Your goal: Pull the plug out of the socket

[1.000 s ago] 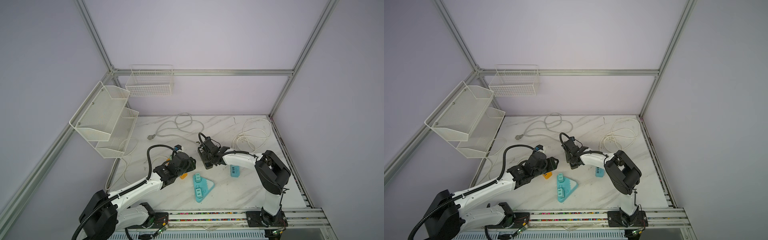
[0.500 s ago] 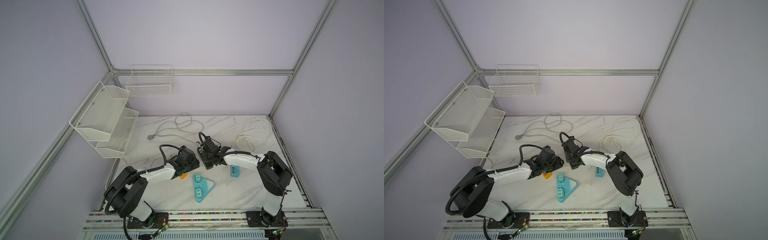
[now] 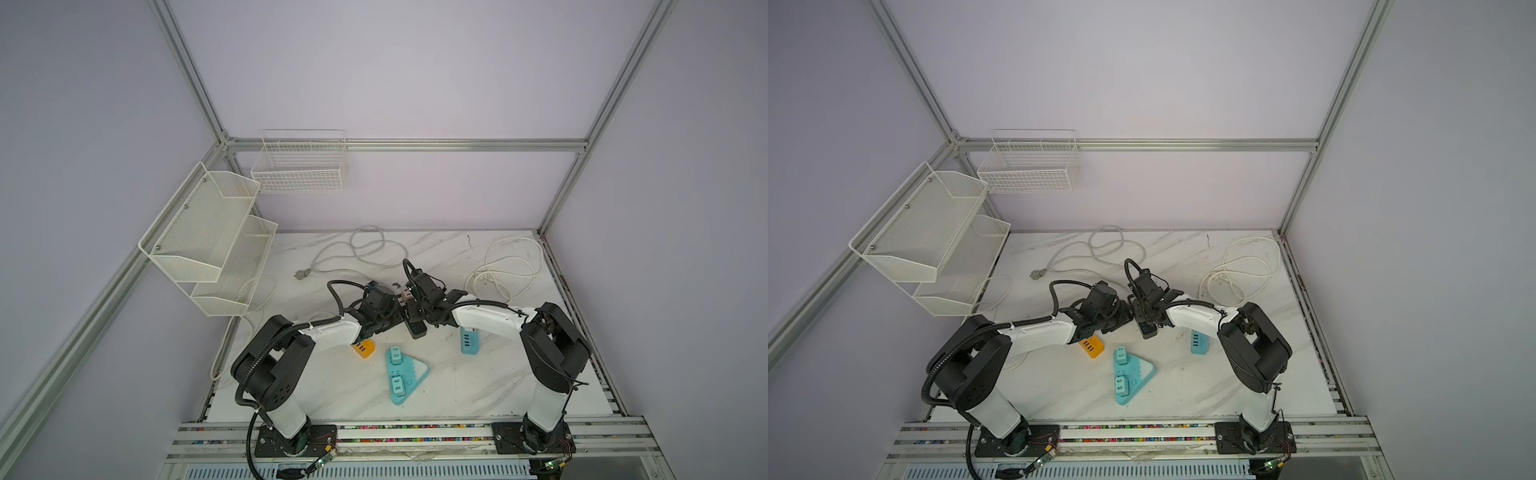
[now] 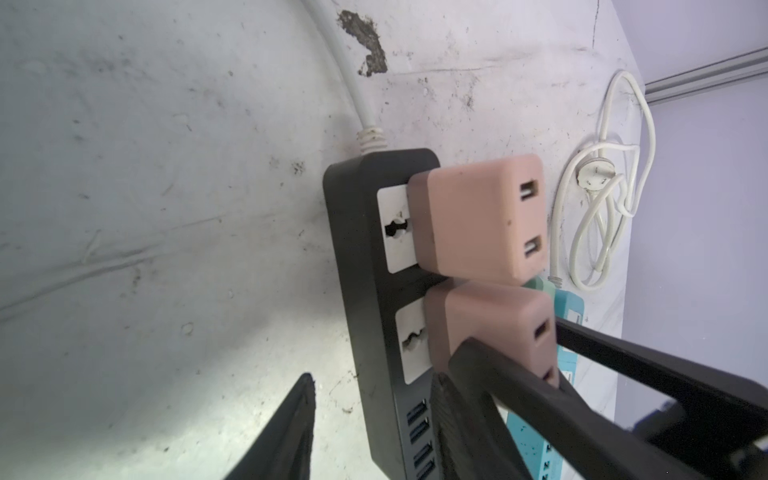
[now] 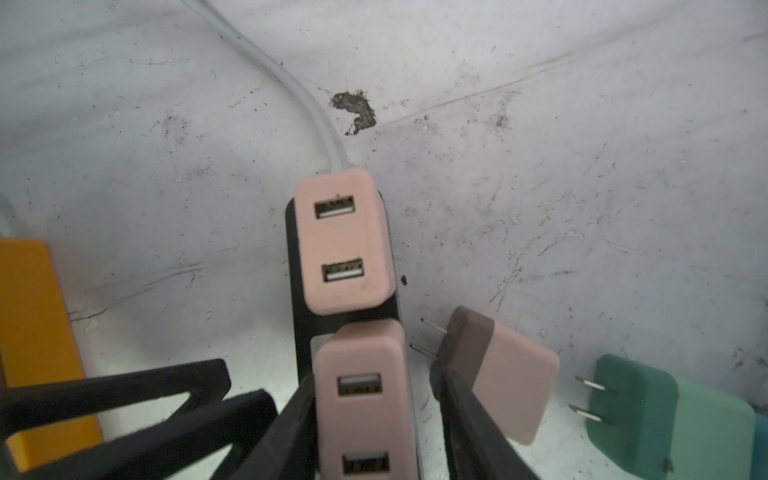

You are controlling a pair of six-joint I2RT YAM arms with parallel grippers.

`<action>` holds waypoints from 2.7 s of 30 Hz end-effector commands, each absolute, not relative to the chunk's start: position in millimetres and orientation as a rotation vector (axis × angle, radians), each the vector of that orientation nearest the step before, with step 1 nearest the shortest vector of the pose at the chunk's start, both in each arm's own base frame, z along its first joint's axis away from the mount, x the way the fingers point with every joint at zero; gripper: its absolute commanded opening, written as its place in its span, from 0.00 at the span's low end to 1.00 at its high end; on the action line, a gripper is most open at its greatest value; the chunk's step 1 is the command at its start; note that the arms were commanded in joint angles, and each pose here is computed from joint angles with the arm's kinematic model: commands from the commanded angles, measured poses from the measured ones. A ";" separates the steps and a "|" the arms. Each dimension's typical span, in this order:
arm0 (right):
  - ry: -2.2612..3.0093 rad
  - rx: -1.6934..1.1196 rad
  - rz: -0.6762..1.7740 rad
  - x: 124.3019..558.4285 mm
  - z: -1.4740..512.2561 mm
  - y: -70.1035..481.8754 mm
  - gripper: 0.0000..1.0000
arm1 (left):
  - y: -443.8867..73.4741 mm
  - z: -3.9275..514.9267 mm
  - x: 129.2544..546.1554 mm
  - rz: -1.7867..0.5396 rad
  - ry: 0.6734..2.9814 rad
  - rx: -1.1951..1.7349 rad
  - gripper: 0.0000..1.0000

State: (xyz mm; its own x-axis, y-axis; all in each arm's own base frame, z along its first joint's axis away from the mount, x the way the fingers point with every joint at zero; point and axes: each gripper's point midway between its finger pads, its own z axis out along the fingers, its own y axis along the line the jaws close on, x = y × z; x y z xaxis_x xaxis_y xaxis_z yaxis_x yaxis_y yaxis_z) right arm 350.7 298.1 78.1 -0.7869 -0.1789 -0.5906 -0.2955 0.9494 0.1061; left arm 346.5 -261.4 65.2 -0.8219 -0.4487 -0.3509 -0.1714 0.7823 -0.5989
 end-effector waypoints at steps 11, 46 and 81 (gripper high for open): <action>2.497 -0.387 0.268 353.6 79.6 301.8 0.47 | -287.4 90.4 384.9 -0.877 2.409 -0.455 0.43; 2.552 -0.460 0.228 352.4 66.0 304.7 0.31 | -262.7 23.0 340.9 -0.792 2.584 -0.515 0.31; 2.424 -0.445 0.305 363.4 109.5 307.4 0.14 | -256.7 1.1 320.5 -0.728 2.610 -0.557 0.28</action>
